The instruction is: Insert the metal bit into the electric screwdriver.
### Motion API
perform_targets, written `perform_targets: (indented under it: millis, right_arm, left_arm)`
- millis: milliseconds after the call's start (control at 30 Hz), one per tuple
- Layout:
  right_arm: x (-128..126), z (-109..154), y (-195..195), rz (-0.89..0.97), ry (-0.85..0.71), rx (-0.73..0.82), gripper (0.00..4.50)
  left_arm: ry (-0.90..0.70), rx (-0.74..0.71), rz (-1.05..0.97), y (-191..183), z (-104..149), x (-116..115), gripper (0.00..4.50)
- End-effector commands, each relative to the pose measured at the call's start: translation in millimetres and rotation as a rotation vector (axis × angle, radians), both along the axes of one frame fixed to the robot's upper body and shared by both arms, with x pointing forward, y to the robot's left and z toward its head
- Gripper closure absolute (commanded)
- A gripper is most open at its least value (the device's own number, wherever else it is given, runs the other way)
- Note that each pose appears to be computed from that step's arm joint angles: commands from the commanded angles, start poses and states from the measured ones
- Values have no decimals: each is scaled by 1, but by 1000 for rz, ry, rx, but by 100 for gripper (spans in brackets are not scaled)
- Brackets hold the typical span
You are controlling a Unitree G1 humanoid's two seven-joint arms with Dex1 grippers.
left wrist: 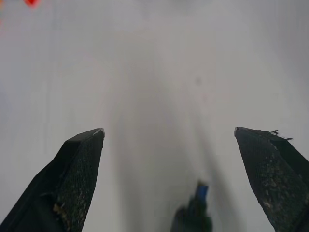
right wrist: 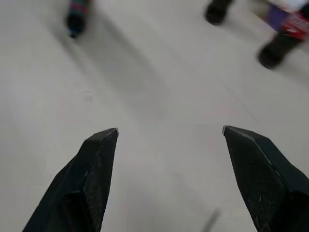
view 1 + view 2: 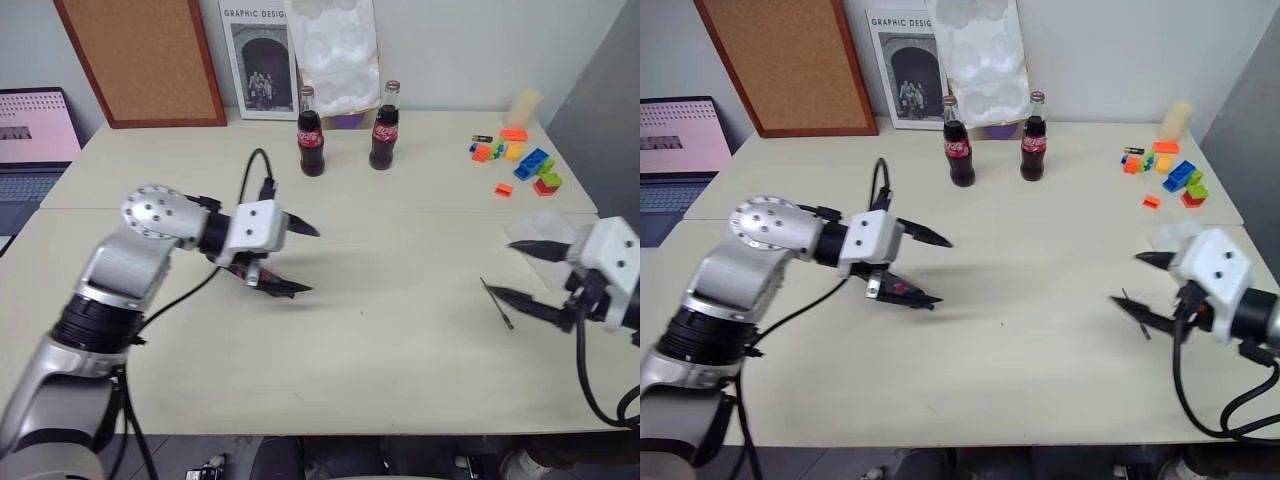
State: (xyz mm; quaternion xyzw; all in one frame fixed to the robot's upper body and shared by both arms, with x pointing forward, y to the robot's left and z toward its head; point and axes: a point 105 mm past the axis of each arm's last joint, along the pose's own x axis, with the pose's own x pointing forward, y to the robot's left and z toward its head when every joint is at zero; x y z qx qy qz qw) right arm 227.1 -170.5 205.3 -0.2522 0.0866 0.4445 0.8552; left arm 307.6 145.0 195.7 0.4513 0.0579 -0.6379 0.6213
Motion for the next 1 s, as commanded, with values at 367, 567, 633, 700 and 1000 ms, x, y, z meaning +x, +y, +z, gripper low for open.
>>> perform_targets:
  millis: [367,567,633,700,1000]
  right_arm:
    - [-9,-24,53,99,77,38,86]
    - [-13,-22,57,113,70,55,86]
    - [-15,-21,59,119,70,68,86]
    - [-17,-17,61,123,70,97,86]
    - [-20,-12,59,107,70,122,86]
  left_arm:
    - [-79,395,-113,21,-43,17,0]
    - [-87,400,-128,13,-52,25,0]
    - [-83,401,-123,12,-55,28,0]
    - [-43,375,-106,8,-56,29,0]
    - [-54,440,-113,8,-65,40,0]
